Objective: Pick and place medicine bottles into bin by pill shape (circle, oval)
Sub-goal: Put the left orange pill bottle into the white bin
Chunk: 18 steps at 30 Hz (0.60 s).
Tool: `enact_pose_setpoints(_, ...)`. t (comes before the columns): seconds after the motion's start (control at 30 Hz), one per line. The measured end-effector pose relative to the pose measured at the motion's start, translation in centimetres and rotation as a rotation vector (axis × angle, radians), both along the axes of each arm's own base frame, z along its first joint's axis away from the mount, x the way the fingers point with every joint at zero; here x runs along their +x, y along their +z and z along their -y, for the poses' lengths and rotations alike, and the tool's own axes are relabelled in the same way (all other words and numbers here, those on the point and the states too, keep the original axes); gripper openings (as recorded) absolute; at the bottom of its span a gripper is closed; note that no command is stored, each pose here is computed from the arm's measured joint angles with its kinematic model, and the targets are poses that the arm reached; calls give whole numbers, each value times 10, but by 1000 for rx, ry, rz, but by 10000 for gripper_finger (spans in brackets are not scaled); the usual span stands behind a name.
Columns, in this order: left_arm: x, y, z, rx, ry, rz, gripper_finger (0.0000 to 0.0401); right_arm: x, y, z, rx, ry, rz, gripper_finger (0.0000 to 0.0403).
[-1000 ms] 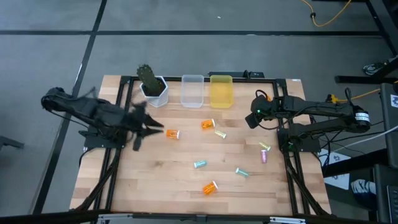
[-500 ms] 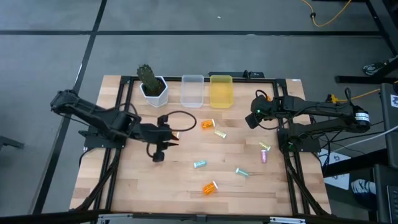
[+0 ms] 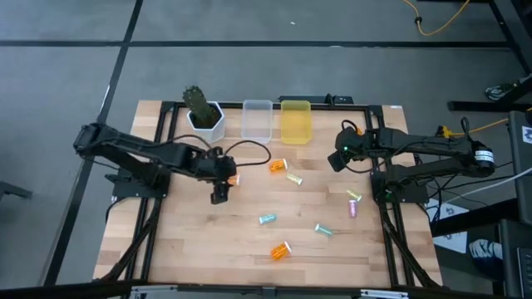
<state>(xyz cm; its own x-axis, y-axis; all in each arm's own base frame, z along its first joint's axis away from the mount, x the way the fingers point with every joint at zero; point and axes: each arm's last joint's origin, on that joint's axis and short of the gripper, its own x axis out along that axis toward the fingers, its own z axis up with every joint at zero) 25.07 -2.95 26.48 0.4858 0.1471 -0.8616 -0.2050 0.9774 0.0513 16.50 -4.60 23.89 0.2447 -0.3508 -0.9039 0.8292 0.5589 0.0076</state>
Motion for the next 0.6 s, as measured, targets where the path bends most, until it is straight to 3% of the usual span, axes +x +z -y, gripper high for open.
enact_pose_setpoints(0.27,18,-34,-24,103,-27,-195,244,0,0,0,5,2,2,209)
enact_pose_setpoints(0.47,22,-45,-33,43,-189,-275,244,0,0,0,5,4,2,209)
enact_pose_setpoints(0.6,23,-47,-43,42,-194,-288,244,0,0,0,4,5,3,209)
